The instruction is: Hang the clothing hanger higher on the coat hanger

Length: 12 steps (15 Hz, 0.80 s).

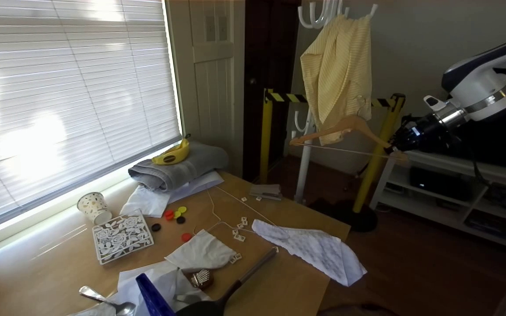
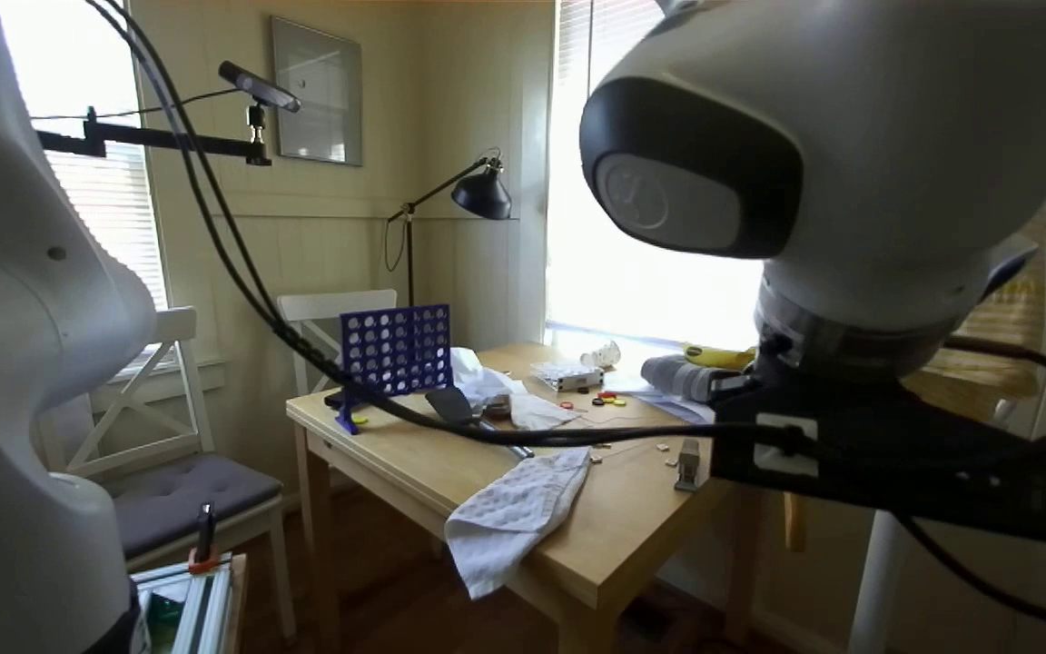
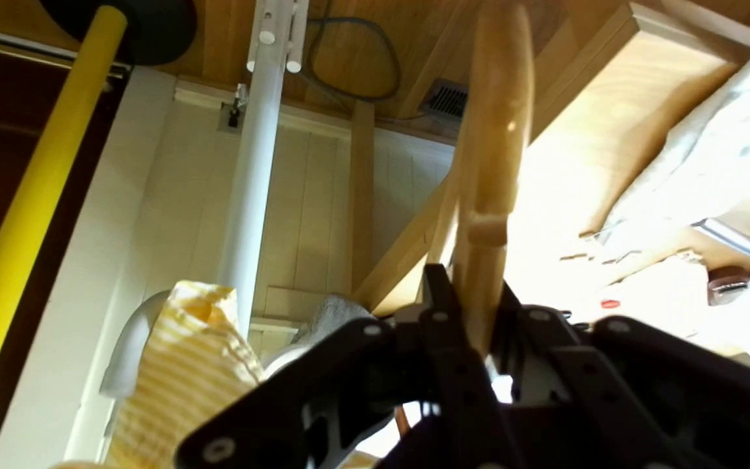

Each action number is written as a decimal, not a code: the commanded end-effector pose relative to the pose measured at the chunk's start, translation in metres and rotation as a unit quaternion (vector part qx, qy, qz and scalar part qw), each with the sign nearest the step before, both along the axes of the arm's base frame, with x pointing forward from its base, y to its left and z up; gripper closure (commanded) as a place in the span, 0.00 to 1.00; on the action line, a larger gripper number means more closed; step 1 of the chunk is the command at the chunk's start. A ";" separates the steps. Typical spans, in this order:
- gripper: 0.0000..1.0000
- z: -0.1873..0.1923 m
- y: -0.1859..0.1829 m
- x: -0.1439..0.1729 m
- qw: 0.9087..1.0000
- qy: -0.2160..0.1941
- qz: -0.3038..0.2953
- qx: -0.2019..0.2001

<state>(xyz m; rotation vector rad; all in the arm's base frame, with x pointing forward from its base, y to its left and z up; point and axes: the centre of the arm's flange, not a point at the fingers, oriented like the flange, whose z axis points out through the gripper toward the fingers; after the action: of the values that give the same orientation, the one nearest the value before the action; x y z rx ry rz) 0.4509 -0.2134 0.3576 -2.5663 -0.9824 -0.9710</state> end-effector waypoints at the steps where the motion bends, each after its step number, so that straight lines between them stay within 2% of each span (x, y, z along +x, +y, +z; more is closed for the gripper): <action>1: 0.96 0.037 0.003 -0.011 0.998 -0.043 -0.039 0.004; 8: 0.96 0.093 -0.018 0.005 0.996 -0.081 -0.031 -0.004; 12: 0.96 0.104 -0.005 0.002 0.996 -0.084 -0.017 0.001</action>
<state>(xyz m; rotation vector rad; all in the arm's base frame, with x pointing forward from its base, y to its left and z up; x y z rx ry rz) 0.4575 -0.2295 0.4466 -2.5758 -0.9731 -1.2122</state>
